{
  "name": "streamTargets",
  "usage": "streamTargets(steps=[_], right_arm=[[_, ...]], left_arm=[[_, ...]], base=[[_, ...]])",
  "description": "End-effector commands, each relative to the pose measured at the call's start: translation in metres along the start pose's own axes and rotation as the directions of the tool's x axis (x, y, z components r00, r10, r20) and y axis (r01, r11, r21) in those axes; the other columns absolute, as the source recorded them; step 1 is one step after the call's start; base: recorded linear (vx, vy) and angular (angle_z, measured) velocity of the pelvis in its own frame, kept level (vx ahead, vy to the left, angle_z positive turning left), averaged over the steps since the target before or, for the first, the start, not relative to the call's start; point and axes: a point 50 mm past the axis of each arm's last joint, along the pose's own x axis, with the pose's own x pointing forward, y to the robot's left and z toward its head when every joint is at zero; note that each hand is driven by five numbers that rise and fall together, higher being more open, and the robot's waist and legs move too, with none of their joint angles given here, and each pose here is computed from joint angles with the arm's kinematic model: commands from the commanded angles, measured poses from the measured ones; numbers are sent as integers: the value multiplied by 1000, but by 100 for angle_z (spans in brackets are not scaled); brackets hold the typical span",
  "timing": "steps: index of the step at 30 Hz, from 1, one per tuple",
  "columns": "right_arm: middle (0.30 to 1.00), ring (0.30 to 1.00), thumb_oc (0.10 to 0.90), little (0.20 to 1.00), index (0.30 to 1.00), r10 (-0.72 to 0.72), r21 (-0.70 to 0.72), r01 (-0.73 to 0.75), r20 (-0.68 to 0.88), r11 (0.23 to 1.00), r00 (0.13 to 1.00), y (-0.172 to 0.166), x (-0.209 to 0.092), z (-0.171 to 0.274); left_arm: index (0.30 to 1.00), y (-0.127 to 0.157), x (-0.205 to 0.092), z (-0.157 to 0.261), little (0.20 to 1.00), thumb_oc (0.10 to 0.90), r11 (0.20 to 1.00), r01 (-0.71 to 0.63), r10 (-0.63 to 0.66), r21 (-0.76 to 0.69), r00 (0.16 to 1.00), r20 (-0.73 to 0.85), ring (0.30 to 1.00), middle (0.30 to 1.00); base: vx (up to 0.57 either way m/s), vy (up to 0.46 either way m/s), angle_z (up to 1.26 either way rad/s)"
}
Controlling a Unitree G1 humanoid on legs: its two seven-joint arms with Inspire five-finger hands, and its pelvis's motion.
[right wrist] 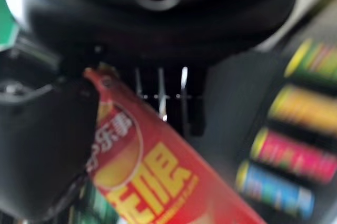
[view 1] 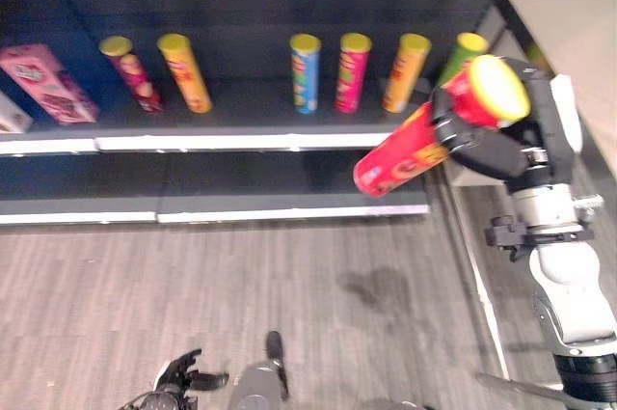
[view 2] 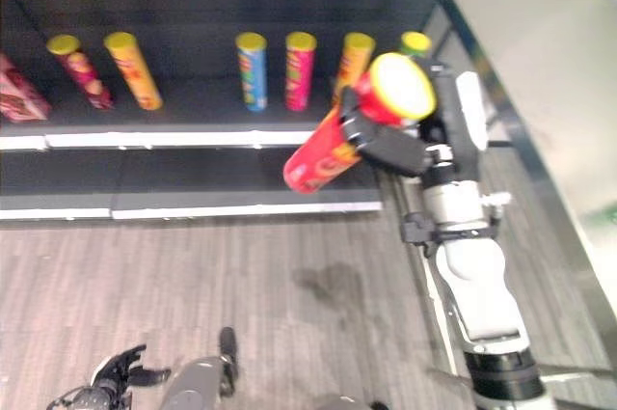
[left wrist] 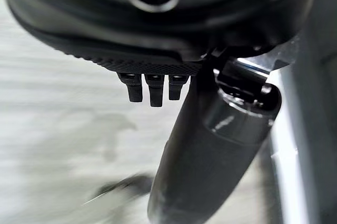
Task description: Put the goods on the table back onto the shelves and tidy them up.
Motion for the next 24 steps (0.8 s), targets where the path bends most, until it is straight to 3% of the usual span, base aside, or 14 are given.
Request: streamTargets(steps=[1, 13, 21, 24], right_arm=[[300, 300, 400, 300, 300, -194, -43, 218, 311, 975, 930, -50, 31, 52], [300, 300, 400, 300, 300, -175, -18, 185, 248, 982, 953, -35, 12, 37], [300, 300, 400, 300, 300, -183, 5, 186, 206, 983, 961, -31, 2, 29], [300, 300, 400, 300, 300, -170, 9, 172, 241, 985, 956, -30, 5, 35]], left_arm=[[900, 1, -8, -21, 900, 800, 1000, 14, -13, 24, 999, -38, 900, 900], [900, -26, -12, -22, 900, 800, 995, 98, -97, 18, 995, -18, 900, 900], [900, -23, -16, -30, 900, 800, 995, 94, -93, 23, 995, -35, 900, 900], [900, -23, -13, -12, 900, 800, 995, 94, -94, 22, 995, 34, 900, 900]], base=[[88, 64, 46], [155, 12, 45], [63, -26, -30], [-153, -28, -23]])
